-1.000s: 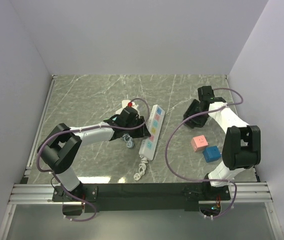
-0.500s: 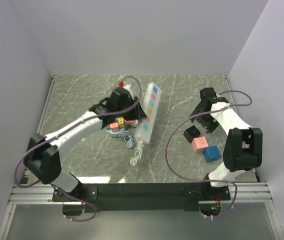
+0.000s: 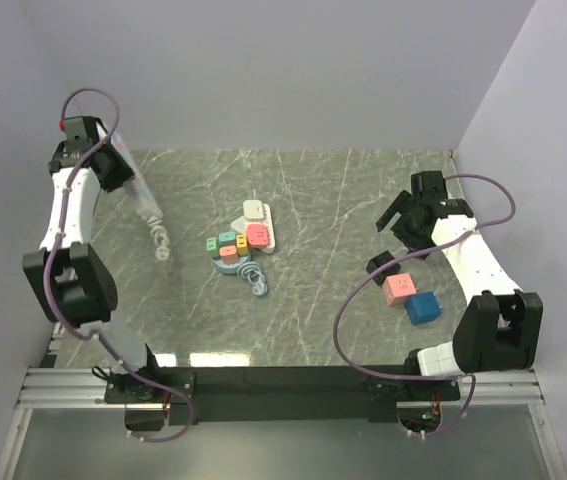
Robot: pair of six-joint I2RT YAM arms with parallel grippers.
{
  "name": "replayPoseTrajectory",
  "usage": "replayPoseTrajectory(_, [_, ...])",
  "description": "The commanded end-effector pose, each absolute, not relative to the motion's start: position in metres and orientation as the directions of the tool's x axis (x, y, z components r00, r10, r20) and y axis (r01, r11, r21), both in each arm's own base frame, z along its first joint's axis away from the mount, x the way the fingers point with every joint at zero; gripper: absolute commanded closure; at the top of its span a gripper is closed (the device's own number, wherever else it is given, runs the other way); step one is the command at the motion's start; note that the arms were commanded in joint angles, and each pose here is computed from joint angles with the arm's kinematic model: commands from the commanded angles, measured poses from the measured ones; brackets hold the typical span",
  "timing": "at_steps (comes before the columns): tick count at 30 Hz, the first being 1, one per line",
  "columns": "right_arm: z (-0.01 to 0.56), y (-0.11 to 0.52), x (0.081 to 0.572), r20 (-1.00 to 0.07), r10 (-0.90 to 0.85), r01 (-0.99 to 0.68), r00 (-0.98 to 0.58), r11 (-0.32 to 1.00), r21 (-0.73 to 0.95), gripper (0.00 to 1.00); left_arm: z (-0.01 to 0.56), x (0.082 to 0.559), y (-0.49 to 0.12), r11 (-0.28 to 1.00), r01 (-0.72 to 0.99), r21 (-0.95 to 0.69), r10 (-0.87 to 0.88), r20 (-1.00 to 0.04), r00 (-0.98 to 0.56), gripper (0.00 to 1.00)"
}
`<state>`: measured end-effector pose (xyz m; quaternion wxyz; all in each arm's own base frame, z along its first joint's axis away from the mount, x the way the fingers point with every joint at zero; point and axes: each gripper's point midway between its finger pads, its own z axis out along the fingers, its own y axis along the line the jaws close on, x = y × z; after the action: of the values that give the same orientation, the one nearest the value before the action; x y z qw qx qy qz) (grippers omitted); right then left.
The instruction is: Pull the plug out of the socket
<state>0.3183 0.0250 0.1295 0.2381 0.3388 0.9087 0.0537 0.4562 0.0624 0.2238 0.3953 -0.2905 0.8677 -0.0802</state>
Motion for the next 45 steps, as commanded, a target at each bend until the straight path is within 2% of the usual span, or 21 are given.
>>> replayPoseTrajectory(1, [0.135, 0.037, 0.321, -0.406, 0.619, 0.538, -0.673, 0.785, 0.306, 0.01, 0.225, 0.452, 0.087, 0.853, -0.474, -0.218, -0.489, -0.652, -0.580, 1.00])
replayPoseTrajectory(5, [0.129, 0.049, 0.325, -0.396, 0.588, 0.506, -0.705, 0.809, 0.300, 0.01, 0.171, 0.471, 0.109, 0.843, -0.532, -0.077, -0.473, -0.578, -0.665, 1.00])
replayPoseTrajectory(12, [0.132, 0.064, 0.337, -0.399, 0.562, 0.441, -0.724, 0.823, 0.359, 0.00, 0.127, 0.486, 0.135, 0.803, -0.595, 0.030, -0.479, -0.560, -0.676, 1.00])
replayPoseTrajectory(19, [0.121, 0.063, 0.334, -0.383, 0.527, 0.433, -0.758, 0.847, 0.308, 0.00, 0.086, 0.498, 0.160, 0.756, -0.643, 0.124, -0.490, -0.545, -0.681, 0.99])
replayPoseTrajectory(20, [0.119, 0.063, 0.334, -0.380, 0.526, 0.435, -0.761, 0.848, 0.303, 0.00, 0.086, 0.499, 0.162, 0.744, -0.657, 0.121, -0.503, -0.547, -0.670, 0.95])
replayPoseTrajectory(21, [0.117, 0.065, 0.333, -0.375, 0.521, 0.428, -0.767, 0.851, 0.305, 0.00, 0.083, 0.498, 0.159, 0.745, -0.657, 0.116, -0.510, -0.536, -0.673, 0.79])
replayPoseTrajectory(23, [0.117, 0.069, 0.335, -0.378, 0.507, 0.407, -0.775, 0.857, 0.315, 0.00, 0.084, 0.497, 0.151, 0.756, -0.650, 0.076, -0.521, -0.531, -0.669, 0.60])
replayPoseTrajectory(24, [0.119, 0.077, 0.336, -0.379, 0.492, 0.383, -0.784, 0.864, 0.327, 0.00, 0.089, 0.503, 0.150, 0.758, -0.650, 0.050, -0.519, -0.558, -0.647, 0.45])
replayPoseTrajectory(25, [0.119, 0.081, 0.337, -0.379, 0.477, 0.366, -0.793, 0.870, 0.330, 0.00, 0.108, 0.503, 0.148, 0.762, -0.647, 0.022, -0.512, -0.592, -0.623, 0.38])
replayPoseTrajectory(26, [0.120, 0.085, 0.339, -0.383, 0.458, 0.342, -0.802, 0.879, 0.333, 0.00, 0.105, 0.495, 0.146, 0.762, -0.647, 0.018, -0.517, -0.584, -0.626, 0.20])
replayPoseTrajectory(28, [0.124, 0.104, 0.342, -0.381, 0.410, 0.280, -0.829, 0.893, 0.352, 0.00, 0.131, 0.494, 0.146, 0.759, -0.651, -0.015, -0.511, -0.633, -0.581, 0.04])
replayPoseTrajectory(29, [0.126, 0.111, 0.344, -0.386, 0.380, 0.243, -0.840, 0.901, 0.358, 0.00, 0.135, 0.490, 0.145, 0.756, -0.654, -0.019, -0.514, -0.637, -0.575, 0.01])
replayPoseTrajectory(33, [0.136, 0.159, 0.346, -0.389, 0.253, 0.078, -0.886, 0.908, 0.411, 0.00, 0.181, 0.476, 0.138, 0.748, -0.660, -0.077, -0.528, -0.671, -0.520, 0.01])
replayPoseTrajectory(35, [0.137, 0.192, 0.344, -0.390, 0.174, -0.019, -0.904, 0.896, 0.443, 0.01, 0.222, 0.464, 0.116, 0.780, -0.602, -0.172, -0.525, -0.702, -0.480, 0.01])
replayPoseTrajectory(39, [0.148, 0.242, 0.340, -0.408, 0.073, -0.149, -0.910, 0.862, 0.485, 0.03, 0.227, 0.444, 0.080, 0.828, -0.507, -0.242, -0.513, -0.693, -0.507, 0.01])
replayPoseTrajectory(45, [0.153, 0.317, 0.335, -0.442, -0.068, -0.285, -0.894, 0.848, 0.447, 0.05, 0.213, 0.392, 0.005, 0.844, -0.310, -0.438, -0.531, -0.600, -0.599, 0.01])
